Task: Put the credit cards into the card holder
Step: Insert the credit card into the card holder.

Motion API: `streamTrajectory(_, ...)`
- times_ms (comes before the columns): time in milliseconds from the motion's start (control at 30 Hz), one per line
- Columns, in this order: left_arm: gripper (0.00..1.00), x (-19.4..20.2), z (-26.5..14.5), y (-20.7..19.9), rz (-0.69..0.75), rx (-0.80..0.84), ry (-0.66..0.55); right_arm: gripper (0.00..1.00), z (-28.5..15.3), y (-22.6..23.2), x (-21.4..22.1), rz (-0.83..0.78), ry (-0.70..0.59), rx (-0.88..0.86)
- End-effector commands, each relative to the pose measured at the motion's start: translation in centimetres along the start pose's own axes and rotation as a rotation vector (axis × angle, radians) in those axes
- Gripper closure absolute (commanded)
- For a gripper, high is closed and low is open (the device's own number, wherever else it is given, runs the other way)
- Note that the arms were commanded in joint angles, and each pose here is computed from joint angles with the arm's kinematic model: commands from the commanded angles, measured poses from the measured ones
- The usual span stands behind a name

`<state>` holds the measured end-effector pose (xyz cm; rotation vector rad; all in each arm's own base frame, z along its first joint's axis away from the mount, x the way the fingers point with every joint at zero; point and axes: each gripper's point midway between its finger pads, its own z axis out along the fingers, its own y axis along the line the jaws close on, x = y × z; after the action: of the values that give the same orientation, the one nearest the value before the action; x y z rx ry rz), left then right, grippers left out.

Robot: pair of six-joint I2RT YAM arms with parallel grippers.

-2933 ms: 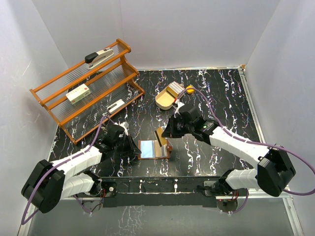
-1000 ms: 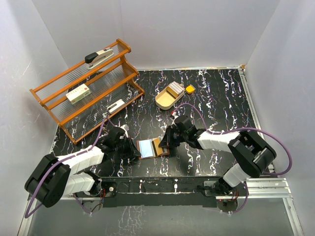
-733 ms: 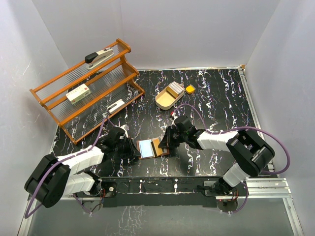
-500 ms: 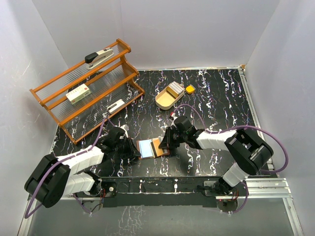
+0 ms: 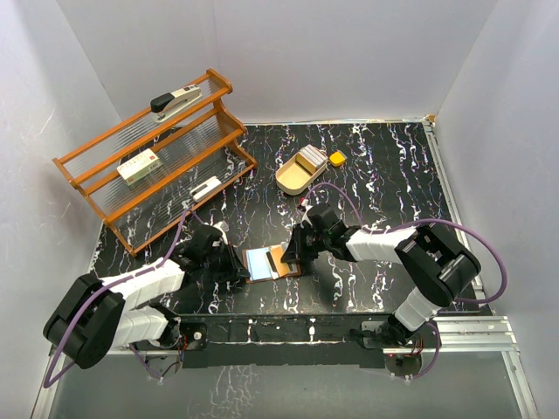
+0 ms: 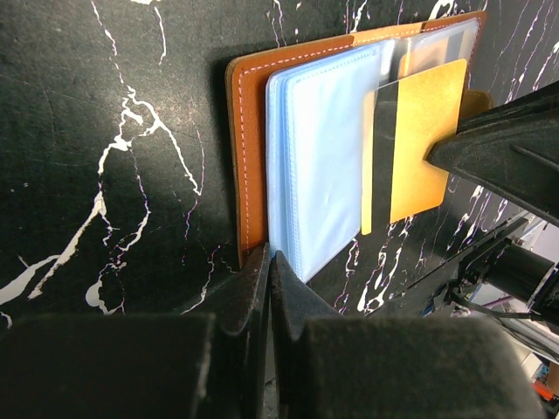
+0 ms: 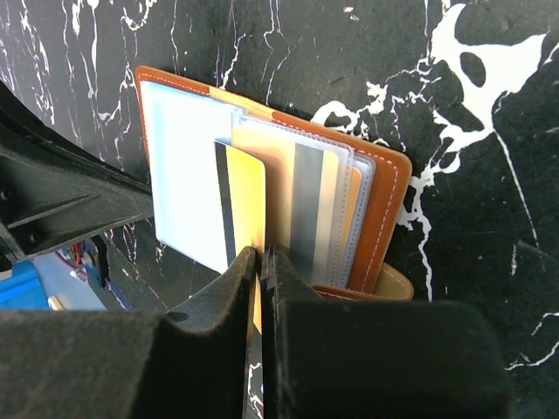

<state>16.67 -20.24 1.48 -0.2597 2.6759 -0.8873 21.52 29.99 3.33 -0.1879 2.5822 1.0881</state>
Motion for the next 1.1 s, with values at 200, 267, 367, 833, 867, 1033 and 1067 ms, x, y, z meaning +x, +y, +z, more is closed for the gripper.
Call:
streamTrajectory(200, 1.0, 1.1, -0.1, 2.1, -0.007, -0.079, 0.032, 0.98, 0.6, -0.4, -1.9, -0.028, -0.053, 0.046)
streamTrajectory(267, 1.0, 1.2, -0.1, 2.0, -0.012, -0.074, 0.033, 0.98, 0.6, -0.5, -2.0, -0.023, -0.058, 0.046)
streamTrajectory(367, 1.0, 1.3, 0.0, 1.8, -0.024, -0.053, 0.035, 0.98, 0.8, -0.5, -1.9, -0.013, -0.059, 0.043)
streamTrajectory(833, 1.0, 1.7, 0.5, 1.1, -0.045, -0.009, 0.056, 0.96, 1.7, -0.2, -0.8, 0.044, -0.041, 0.01)
streamTrajectory(867, 1.0, 1.7, 0.5, 1.1, -0.047, -0.006, 0.055, 0.95, 1.8, -0.1, -0.7, 0.047, -0.039, 0.011)
streamTrajectory(1033, 1.0, 1.6, 0.5, 0.8, -0.047, 0.005, 0.057, 0.81, 1.9, 0.1, -0.2, 0.059, -0.03, 0.021)
streamTrajectory(1067, 1.0, 1.5, 0.4, 0.7, -0.046, 0.004, 0.055, 0.76, 1.7, 0.2, -0.5, 0.053, -0.04, 0.033)
